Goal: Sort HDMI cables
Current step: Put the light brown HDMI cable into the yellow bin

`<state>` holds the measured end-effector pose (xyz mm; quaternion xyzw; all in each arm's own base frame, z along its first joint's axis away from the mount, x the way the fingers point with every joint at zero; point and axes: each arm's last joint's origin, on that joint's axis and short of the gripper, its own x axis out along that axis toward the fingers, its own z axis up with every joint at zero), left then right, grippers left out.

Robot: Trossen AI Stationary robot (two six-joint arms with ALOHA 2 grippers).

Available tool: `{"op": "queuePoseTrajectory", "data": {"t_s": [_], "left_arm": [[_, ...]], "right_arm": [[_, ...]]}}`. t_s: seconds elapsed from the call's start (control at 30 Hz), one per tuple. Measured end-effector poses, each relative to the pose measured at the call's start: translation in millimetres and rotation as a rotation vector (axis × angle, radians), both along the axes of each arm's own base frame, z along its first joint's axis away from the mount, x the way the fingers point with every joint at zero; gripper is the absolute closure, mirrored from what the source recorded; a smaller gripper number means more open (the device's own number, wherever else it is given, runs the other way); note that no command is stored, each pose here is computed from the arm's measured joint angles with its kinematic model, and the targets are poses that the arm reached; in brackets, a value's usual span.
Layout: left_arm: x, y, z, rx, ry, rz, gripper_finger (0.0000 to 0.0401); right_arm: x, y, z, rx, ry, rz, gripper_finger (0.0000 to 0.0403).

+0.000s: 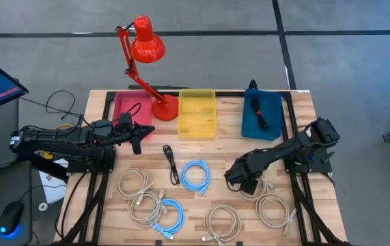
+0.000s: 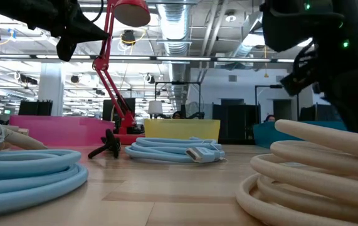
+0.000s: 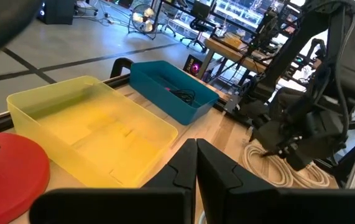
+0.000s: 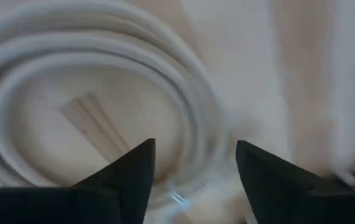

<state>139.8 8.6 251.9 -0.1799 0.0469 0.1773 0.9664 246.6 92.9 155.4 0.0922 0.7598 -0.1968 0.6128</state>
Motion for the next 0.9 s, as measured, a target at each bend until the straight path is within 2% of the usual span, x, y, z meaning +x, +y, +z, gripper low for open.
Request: {"op": "queuePoseTrajectory", "data": {"t_s": [0.1,0.37,0.47,0.6,0.63,0.77,0.83,0.9], "left_arm": [[0,0,0,0.0,0.0,-0.001,0.0391],[0,0,0,0.0,0.001,0.0,0.0391],[0,0,0,0.0,0.001,0.0,0.0391],[0,0,0,0.0,0.002,-0.001,0.0391],[0,0,0,0.0,0.002,-0.001,0.0391],[0,0,0,0.0,0.003,0.0,0.0391],[0,0,0,0.0,0.003,-0.001,0.0391],[0,0,0,0.0,0.003,0.0,0.0391]], "right_arm": [[-4,0,-13,0.034,-0.027,-0.013,0.021],[-20,-7,-29,0.016,0.022,-0.006,0.0255],[-21,-7,-30,0.016,0.022,-0.002,0.0297],[-20,-7,-31,0.024,0.014,0.025,0.0376],[-21,-7,-30,0.027,0.011,0.033,0.0384],[-23,-10,-23,0.018,-0.02,0.027,0.0377],[-26,-15,-15,-0.008,-0.043,0.016,0.0386],[-23,-19,-3,-0.001,-0.123,-0.004,0.0389]]}}
